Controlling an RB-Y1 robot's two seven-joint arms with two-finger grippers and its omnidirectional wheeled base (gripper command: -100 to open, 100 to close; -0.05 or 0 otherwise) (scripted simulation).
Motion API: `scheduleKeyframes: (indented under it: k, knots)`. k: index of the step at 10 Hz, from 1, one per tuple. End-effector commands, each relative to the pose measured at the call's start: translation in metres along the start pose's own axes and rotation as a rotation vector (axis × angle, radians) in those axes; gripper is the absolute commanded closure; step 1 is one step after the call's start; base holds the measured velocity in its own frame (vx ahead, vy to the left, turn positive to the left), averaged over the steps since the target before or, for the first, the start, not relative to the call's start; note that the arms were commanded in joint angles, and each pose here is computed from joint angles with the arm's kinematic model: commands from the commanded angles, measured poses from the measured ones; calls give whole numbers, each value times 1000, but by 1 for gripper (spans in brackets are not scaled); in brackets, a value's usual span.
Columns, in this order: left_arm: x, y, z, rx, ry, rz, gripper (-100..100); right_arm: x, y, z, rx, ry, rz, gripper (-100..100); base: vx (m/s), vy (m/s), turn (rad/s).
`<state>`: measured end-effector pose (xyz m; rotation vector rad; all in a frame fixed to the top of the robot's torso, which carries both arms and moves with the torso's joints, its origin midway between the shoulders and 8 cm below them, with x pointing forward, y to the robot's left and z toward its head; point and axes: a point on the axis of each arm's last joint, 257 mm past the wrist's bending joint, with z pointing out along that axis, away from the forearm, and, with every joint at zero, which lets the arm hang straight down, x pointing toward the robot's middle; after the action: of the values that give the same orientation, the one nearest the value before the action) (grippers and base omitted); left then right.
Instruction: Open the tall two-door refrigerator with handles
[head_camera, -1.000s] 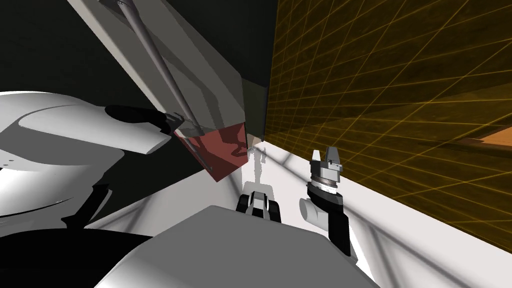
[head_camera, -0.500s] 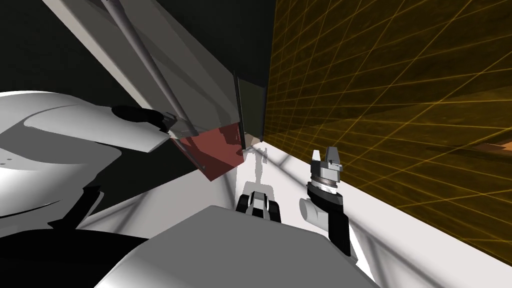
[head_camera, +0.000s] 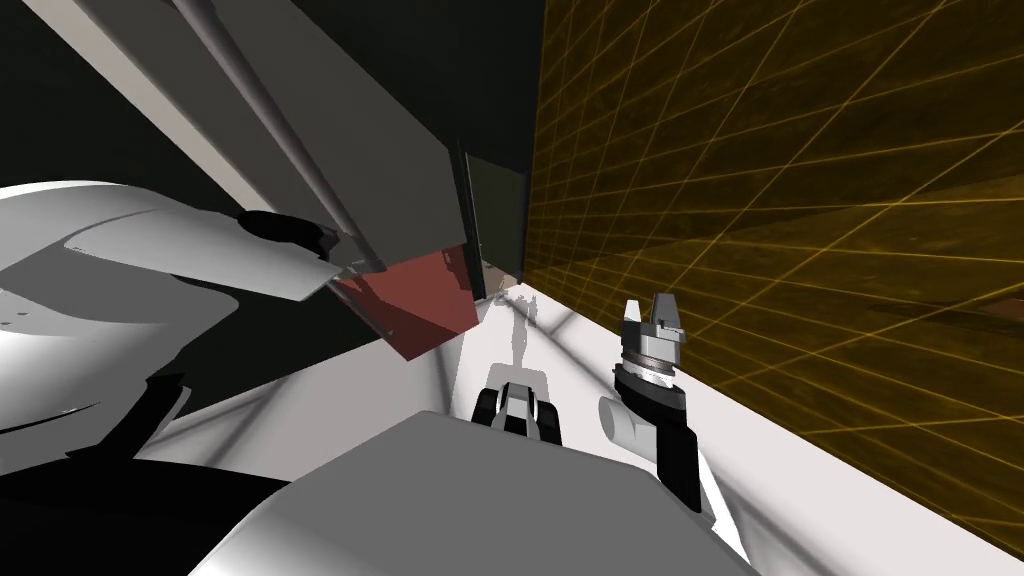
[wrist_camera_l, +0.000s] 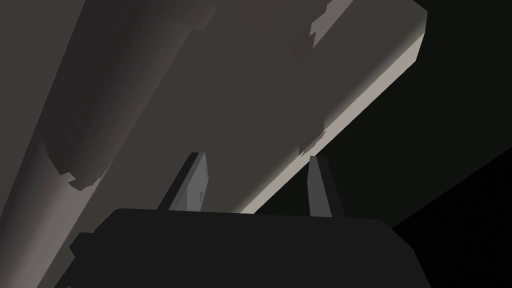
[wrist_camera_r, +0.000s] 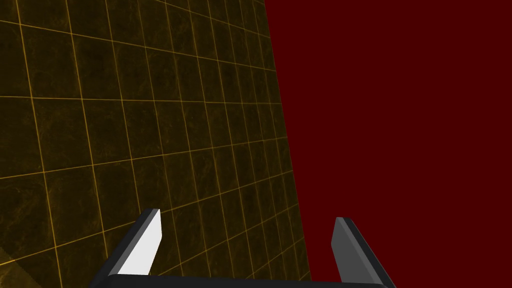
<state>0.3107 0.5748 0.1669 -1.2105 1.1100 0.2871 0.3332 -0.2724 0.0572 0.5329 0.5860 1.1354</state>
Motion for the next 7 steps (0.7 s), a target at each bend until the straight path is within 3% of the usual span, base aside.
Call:
scheduleKeyframes:
  k: [1, 7]
  knots:
    - [-2, 10, 4, -37, -14, 0, 100, 0, 0, 0, 0, 0, 0, 0, 72, -160, 55]
    - [-22, 30, 14, -127, -90, -9, 100, 0, 0, 0, 0, 0, 0, 0, 132, -236, 58]
